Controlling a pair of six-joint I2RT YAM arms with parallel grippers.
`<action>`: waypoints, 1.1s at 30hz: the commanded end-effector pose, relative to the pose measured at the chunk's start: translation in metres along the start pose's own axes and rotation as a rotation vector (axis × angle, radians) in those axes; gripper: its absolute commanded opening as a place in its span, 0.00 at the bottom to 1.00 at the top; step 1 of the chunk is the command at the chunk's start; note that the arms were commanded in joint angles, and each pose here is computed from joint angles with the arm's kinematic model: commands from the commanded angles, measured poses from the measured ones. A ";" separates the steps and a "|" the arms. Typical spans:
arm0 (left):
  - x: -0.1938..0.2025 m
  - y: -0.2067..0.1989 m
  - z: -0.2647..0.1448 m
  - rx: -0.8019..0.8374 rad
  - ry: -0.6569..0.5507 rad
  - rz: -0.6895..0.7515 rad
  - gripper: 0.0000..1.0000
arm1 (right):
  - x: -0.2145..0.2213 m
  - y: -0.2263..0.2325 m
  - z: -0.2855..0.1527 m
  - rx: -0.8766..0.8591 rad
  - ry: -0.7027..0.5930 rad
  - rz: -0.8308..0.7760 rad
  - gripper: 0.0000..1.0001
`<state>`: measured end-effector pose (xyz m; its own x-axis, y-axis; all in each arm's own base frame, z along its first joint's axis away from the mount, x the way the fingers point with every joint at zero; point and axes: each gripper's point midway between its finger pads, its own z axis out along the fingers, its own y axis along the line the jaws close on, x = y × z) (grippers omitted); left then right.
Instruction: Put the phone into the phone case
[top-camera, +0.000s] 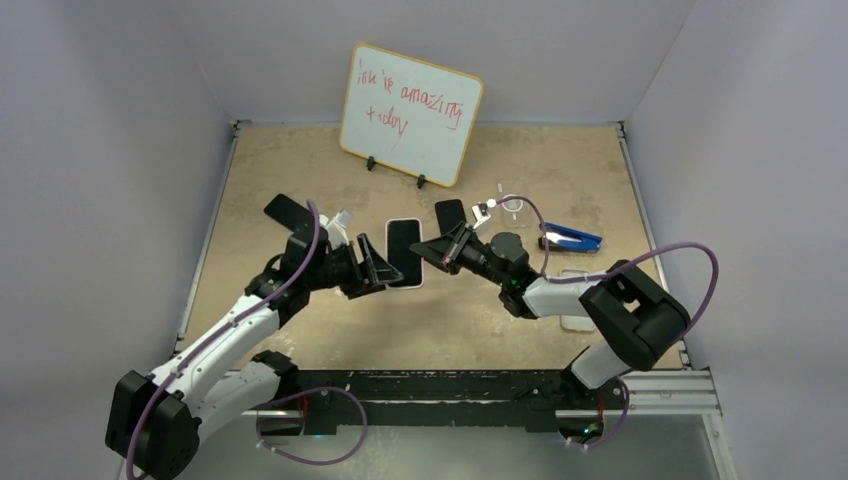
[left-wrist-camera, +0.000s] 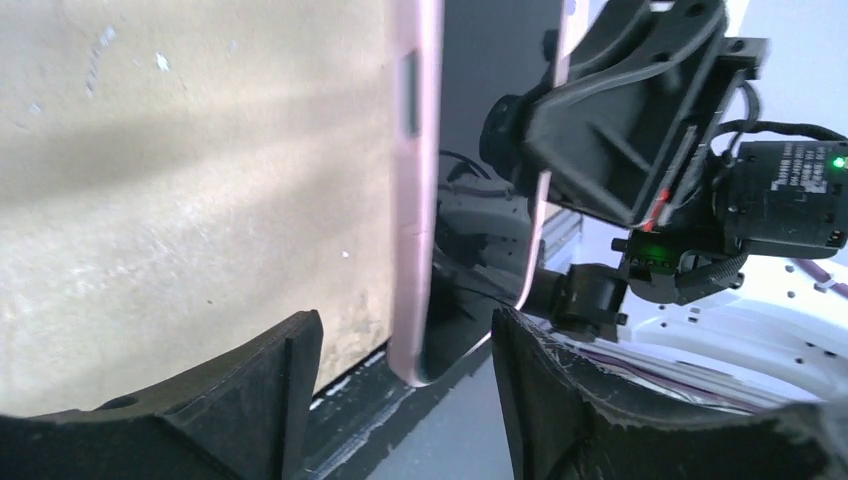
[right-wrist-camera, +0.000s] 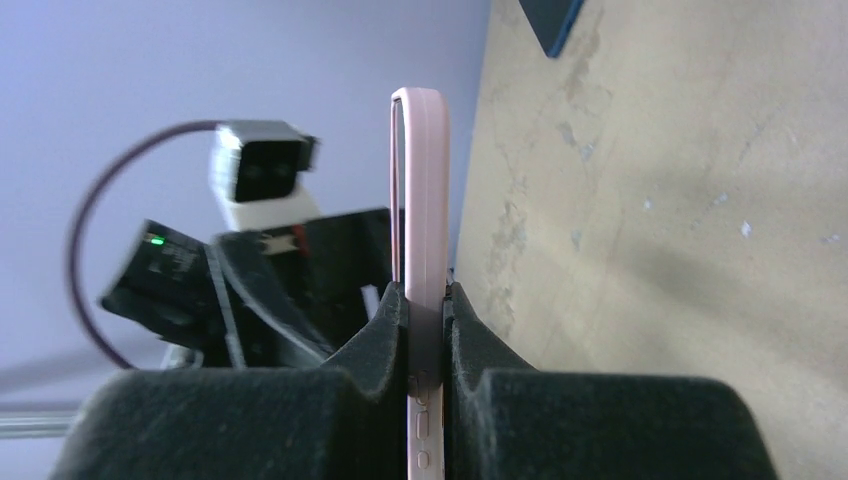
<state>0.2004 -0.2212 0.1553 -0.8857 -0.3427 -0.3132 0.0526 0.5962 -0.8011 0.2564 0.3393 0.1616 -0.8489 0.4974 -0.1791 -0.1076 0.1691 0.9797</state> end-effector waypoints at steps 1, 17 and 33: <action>-0.001 -0.031 0.001 0.186 0.003 -0.103 0.62 | -0.023 0.048 -0.005 -0.139 -0.114 -0.003 0.00; 0.003 -0.006 0.011 0.057 0.028 -0.117 0.00 | -0.020 0.031 -0.002 -0.083 -0.106 -0.030 0.00; -0.069 0.001 -0.032 -0.289 -0.194 0.270 0.85 | 0.003 -0.026 0.005 0.083 0.017 -0.082 0.00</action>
<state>0.2275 -0.2017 0.1701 -0.8381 -0.3477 -0.4203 0.0369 0.7326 -0.6796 0.2612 0.3286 0.1278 -0.8298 0.5125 -0.2209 -0.0706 0.2962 0.9525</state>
